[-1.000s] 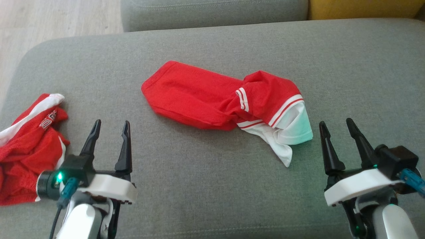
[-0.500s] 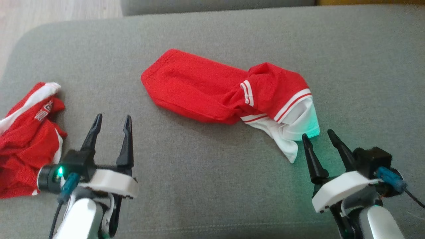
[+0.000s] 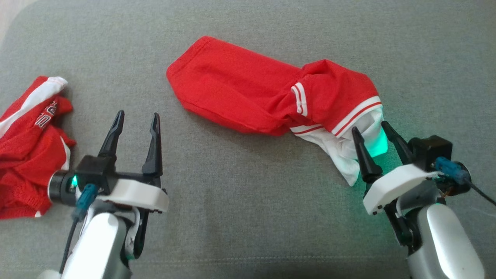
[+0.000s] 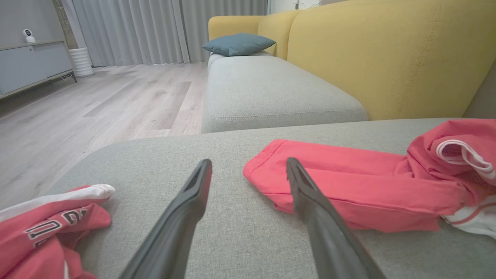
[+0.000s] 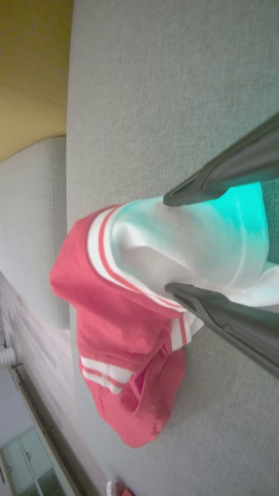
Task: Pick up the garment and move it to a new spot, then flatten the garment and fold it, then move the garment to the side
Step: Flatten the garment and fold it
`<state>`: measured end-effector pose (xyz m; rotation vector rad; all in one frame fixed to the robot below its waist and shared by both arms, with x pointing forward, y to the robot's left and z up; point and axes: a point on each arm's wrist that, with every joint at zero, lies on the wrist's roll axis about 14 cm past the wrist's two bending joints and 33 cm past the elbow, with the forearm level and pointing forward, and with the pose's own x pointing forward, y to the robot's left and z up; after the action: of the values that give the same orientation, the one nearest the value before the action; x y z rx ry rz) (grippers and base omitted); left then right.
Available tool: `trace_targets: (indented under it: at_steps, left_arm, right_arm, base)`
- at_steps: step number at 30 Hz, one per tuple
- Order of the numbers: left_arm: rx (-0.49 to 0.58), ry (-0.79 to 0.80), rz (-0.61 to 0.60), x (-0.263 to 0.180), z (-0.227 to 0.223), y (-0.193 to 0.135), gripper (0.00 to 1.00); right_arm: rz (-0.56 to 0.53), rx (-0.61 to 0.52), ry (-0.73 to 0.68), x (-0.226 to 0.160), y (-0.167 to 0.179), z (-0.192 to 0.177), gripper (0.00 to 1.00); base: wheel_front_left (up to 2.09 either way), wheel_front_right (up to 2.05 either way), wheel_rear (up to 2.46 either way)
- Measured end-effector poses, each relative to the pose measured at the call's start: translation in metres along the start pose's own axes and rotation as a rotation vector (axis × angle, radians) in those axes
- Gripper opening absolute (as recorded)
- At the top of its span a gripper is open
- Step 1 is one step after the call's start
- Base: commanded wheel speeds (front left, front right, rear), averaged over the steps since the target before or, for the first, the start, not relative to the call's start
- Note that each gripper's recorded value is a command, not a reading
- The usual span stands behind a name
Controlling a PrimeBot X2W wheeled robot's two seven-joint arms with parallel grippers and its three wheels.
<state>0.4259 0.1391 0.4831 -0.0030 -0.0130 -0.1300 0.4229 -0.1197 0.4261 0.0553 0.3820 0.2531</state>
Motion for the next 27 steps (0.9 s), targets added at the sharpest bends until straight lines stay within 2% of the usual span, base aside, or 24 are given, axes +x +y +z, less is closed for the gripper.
trace_targets:
  at_steps: [1, 2, 7, 12, 17, 21, 27]
  left_arm:
    - [0.004, -0.003, -0.001, 0.001, 0.001, 0.000, 1.00]
    - [0.003, -0.003, -0.001, 0.001, 0.001, -0.001, 1.00]
    - [0.001, 0.003, 0.001, 0.002, -0.002, 0.000, 1.00]
    - [-0.004, 0.006, 0.003, 0.002, -0.003, -0.001, 1.00]
    - [-0.005, -0.003, 0.004, 0.009, -0.002, -0.001, 1.00]
    - [-0.014, -0.011, 0.003, 0.018, -0.002, -0.002, 1.00]
    - [-0.017, -0.017, 0.006, 0.032, -0.005, 0.001, 1.00]
  right_arm:
    - [0.000, -0.001, 0.014, 0.001, 0.000, -0.003, 0.21]
    - [0.001, -0.001, 0.021, 0.002, -0.001, -0.005, 0.00]
    - [0.008, 0.009, 0.001, 0.005, -0.001, 0.001, 0.00]
    - [0.012, 0.028, -0.091, 0.010, -0.005, 0.031, 0.00]
    - [-0.027, 0.064, -0.157, 0.019, -0.027, 0.059, 0.00]
    - [-0.043, 0.121, -0.166, 0.039, -0.040, 0.072, 0.00]
    - [-0.057, 0.177, -0.108, 0.078, -0.061, 0.070, 0.00]
  base:
    - [0.00, 0.00, 0.00]
    - [0.00, 0.00, 0.00]
    - [0.00, 0.00, 0.00]
    - [0.00, 0.00, 0.00]
    - [0.00, 0.00, 0.00]
    - [0.00, 0.00, 0.00]
    - [0.00, 0.00, 0.00]
